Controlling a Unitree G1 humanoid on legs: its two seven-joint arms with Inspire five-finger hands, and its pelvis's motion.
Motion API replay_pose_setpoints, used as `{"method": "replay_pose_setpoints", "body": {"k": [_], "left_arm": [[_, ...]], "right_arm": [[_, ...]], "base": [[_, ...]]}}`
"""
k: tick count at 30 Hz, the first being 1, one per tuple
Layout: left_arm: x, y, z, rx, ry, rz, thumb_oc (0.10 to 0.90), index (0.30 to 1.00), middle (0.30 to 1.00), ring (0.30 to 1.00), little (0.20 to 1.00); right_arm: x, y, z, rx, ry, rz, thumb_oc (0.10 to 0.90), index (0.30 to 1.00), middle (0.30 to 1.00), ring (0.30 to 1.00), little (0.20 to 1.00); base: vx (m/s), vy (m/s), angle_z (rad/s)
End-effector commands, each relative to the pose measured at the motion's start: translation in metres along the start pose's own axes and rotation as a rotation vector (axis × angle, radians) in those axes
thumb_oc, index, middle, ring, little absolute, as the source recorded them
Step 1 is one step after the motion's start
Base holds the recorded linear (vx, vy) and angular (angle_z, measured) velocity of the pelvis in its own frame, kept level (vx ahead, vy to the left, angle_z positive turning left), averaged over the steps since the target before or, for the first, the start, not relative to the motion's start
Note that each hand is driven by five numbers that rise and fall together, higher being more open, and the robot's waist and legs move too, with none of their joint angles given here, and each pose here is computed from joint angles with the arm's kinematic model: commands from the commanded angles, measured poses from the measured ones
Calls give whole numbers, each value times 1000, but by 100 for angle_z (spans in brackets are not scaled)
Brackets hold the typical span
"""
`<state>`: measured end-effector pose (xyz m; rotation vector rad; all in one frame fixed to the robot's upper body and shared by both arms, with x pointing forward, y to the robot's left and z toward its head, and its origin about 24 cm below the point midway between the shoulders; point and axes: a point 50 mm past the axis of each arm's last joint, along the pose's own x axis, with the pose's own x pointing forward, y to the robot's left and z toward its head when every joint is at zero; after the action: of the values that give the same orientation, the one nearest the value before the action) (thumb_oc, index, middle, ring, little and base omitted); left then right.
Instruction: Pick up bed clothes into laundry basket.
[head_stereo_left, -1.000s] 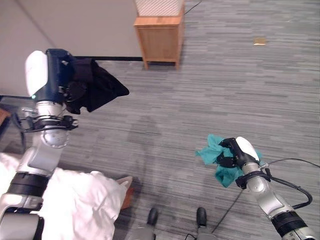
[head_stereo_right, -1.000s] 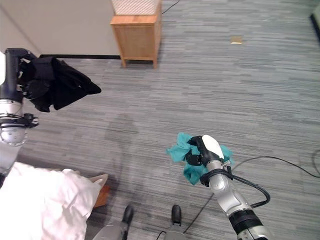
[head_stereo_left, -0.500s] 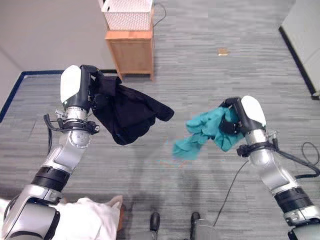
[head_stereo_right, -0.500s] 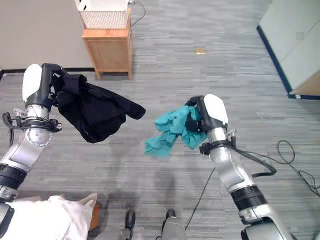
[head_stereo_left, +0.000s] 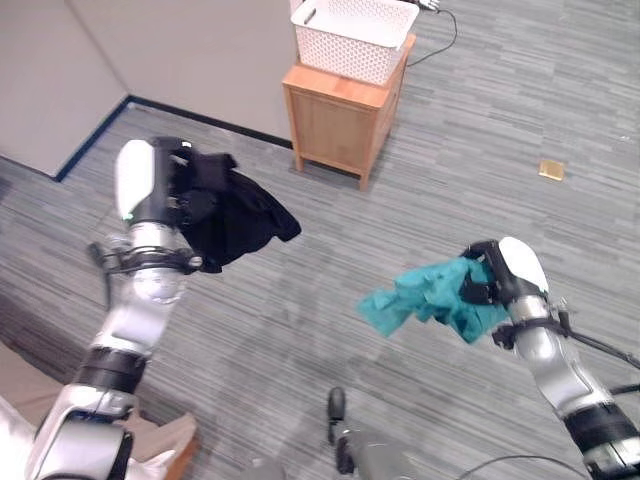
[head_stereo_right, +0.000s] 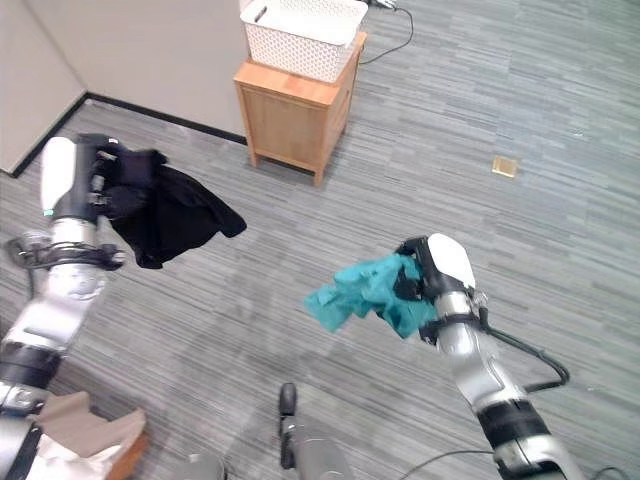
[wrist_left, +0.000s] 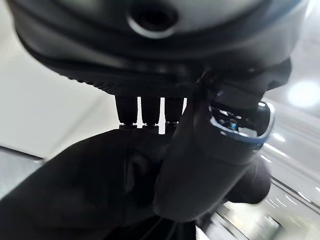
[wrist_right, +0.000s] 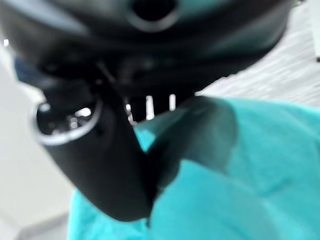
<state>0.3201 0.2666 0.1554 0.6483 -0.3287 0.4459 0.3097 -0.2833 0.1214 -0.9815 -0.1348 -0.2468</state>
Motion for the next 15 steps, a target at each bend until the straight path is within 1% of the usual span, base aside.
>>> {"method": "replay_pose_setpoints", "body": {"k": [1, 2, 3, 4, 5, 6, 7, 9, 11, 15], "left_arm": [[33, 28, 56, -70, -244, 121, 400, 300, 300, 300, 300], [32, 24, 43, 8, -205, 77, 400, 300, 300, 300, 300], [32, 24, 43, 7, -206, 79, 400, 300, 300, 300, 300], [30, 21, 47, -20, -215, 67, 400, 300, 300, 300, 300], [29, 30, 55, -61, -251, 122, 400, 300, 300, 300, 300], [28, 30, 54, -60, -250, 120, 400, 300, 300, 300, 300], [26, 30, 52, -69, -249, 136, 400, 300, 300, 300, 300], [26, 30, 52, -58, -252, 132, 400, 300, 300, 300, 300], [25, 38, 49, -26, -254, 147, 400, 300, 300, 300, 300], [26, 43, 42, -7, -227, 158, 400, 300, 300, 300, 300]], "right_arm": [[10, -30, 36, 12, -201, -113, 400, 300, 300, 300, 300], [15, -43, 26, -112, -178, -107, 400, 300, 300, 300, 300], [15, -44, 26, -113, -180, -109, 400, 300, 300, 300, 300], [8, -39, 27, -123, -184, -58, 400, 300, 300, 300, 300], [3, -36, 40, -42, -234, -89, 400, 300, 300, 300, 300], [2, -36, 39, -41, -233, -87, 400, 300, 300, 300, 300], [-1, -26, 39, -7, -225, -82, 400, 300, 300, 300, 300], [-2, -25, 40, -8, -231, -75, 400, 300, 300, 300, 300], [-7, -20, 34, -3, -210, -57, 400, 300, 300, 300, 300], [-10, -17, 29, 7, -187, -51, 400, 300, 300, 300, 300]], "base": [[341, 192, -54], [306, 198, -72], [243, 173, -29], [109, 259, -32], [132, 259, -45], [114, 249, -64], [54, 94, -44], [103, 109, -34], [138, 95, -60], [63, 17, 5]]}}
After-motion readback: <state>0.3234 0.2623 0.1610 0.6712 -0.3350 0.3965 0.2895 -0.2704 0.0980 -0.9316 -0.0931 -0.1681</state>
